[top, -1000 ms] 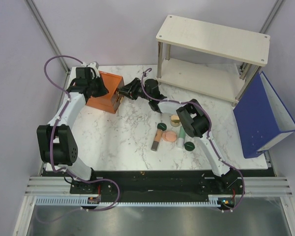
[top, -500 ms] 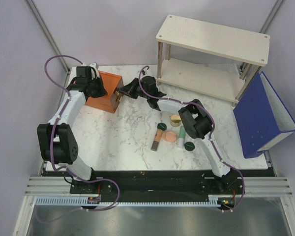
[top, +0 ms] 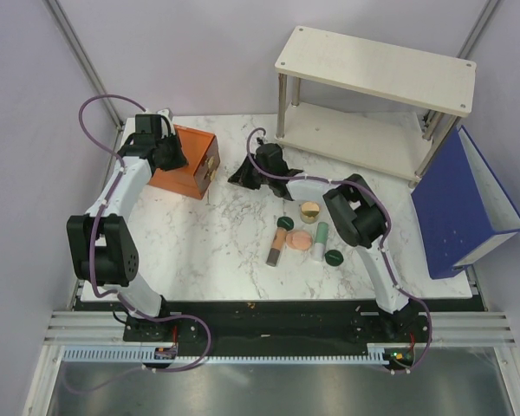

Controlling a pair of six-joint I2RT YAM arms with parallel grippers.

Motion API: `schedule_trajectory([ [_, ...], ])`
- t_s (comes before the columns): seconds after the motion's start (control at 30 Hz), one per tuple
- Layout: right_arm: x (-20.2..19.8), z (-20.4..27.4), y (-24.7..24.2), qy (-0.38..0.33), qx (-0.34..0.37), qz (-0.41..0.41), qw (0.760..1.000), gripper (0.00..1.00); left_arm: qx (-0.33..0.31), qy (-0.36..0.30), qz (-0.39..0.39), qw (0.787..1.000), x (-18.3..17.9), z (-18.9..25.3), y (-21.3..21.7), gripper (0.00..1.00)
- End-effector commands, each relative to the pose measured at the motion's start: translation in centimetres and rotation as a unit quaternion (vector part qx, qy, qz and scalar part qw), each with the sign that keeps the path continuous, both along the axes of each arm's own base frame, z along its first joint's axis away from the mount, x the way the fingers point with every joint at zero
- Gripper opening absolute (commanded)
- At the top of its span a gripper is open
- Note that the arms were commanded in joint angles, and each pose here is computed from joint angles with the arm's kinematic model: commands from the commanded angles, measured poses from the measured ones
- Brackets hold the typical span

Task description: Organize the makeup

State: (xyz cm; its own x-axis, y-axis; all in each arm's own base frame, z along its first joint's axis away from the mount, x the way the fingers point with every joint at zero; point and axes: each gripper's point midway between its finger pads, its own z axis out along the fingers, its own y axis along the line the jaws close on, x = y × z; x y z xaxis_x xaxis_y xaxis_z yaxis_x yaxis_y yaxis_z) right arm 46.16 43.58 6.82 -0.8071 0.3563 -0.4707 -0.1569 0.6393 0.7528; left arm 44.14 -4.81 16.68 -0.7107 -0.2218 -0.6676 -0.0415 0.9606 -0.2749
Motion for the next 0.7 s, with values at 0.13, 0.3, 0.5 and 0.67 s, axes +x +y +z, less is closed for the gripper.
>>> schedule_trajectory([
  [0.13, -0.4, 7.4, 2.1, -0.072, 0.196, 0.064, 0.976, 0.65, 0.004, 0.034, 0.012, 0.999, -0.7, -1.2, 0.5, 0.02],
  [0.3, 0.0, 8.2, 2.5, -0.081, 0.215, 0.065, 0.971, 0.77, 0.001, 0.037, 0.010, 0.999, -0.7, -1.2, 0.4, 0.02],
  [0.5, 1.3, 8.4, 3.6, -0.068, 0.253, 0.056, 0.964, 0.74, 0.001, 0.038, 0.006, 0.999, -0.7, -1.4, 0.3, 0.02],
  [0.67, 2.0, 7.1, 4.1, -0.054, 0.243, 0.054, 0.967, 0.75, 0.000, 0.043, 0.002, 0.999, -0.7, -1.5, 0.2, 0.02],
])
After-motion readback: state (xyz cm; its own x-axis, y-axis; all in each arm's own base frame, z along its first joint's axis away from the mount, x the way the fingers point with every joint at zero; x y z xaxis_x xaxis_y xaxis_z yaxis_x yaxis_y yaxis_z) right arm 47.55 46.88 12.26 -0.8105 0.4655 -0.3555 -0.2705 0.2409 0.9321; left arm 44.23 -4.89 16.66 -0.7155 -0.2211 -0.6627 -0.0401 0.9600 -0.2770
